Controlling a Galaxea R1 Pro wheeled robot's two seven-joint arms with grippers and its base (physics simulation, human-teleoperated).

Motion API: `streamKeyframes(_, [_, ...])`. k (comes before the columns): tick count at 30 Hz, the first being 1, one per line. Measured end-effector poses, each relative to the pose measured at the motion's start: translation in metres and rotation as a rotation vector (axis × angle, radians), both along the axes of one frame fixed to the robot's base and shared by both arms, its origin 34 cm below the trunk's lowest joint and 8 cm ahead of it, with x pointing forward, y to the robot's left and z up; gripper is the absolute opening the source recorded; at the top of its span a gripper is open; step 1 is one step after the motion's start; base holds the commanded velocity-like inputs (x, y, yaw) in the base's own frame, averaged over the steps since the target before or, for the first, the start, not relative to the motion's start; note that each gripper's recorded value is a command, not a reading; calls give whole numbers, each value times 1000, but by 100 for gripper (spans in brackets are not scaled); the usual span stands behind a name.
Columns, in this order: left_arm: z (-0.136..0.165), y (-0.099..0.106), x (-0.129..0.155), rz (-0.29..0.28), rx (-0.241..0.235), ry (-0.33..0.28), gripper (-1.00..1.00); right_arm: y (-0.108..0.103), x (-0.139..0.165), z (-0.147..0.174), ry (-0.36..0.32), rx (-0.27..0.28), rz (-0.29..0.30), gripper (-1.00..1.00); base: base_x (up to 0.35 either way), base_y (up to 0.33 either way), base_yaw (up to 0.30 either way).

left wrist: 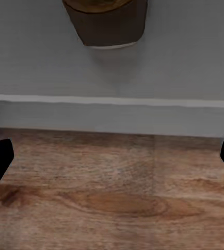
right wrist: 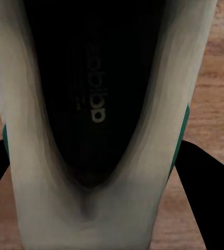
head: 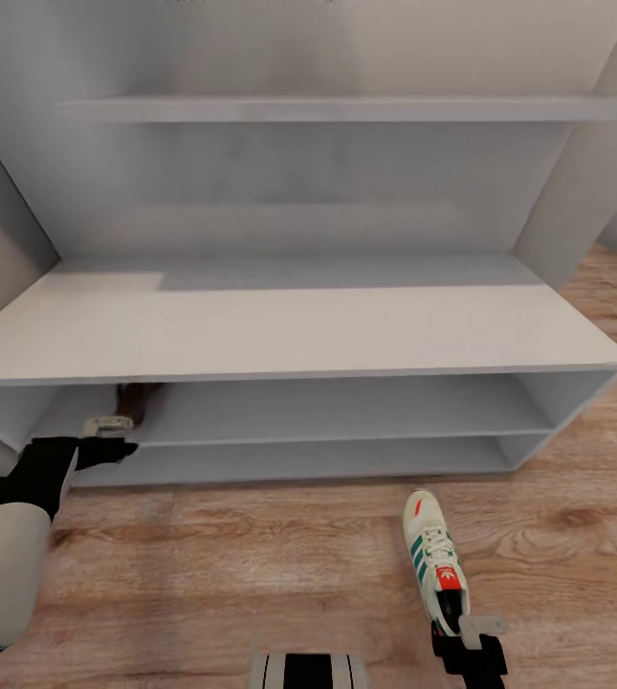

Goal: Pick up the two gym shoes and the two sandals from the corridor floor and place them onto the hallstand (shoe rack) in the corridor, making sure they are on the rack and not on the floor. Arrange them so the two gym shoes are next to each other and the two sandals are next to each other.

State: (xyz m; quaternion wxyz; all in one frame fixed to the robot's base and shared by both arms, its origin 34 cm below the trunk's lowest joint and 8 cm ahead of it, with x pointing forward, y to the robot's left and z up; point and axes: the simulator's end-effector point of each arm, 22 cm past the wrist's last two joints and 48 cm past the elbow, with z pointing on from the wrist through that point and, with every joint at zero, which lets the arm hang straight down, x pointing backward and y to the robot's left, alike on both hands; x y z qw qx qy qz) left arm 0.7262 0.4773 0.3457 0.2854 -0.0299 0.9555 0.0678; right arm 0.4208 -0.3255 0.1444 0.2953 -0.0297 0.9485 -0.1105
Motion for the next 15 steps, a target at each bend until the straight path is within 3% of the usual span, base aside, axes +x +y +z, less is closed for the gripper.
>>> streamKeyframes(6, [-7,-1,-7,-1,-7,16,100,0,0,0,0,0,0,-100,-337,0,0])
streamKeyframes(10, [-36,-2,-42,-1,-10,75,100,0,0,0,-1,0,0,-100,-275,0,0])
streamKeyframes(15, [-70,-5,-87,4,-34,106,100,0,1,0,-2,0,0,-100,-89,0,0])
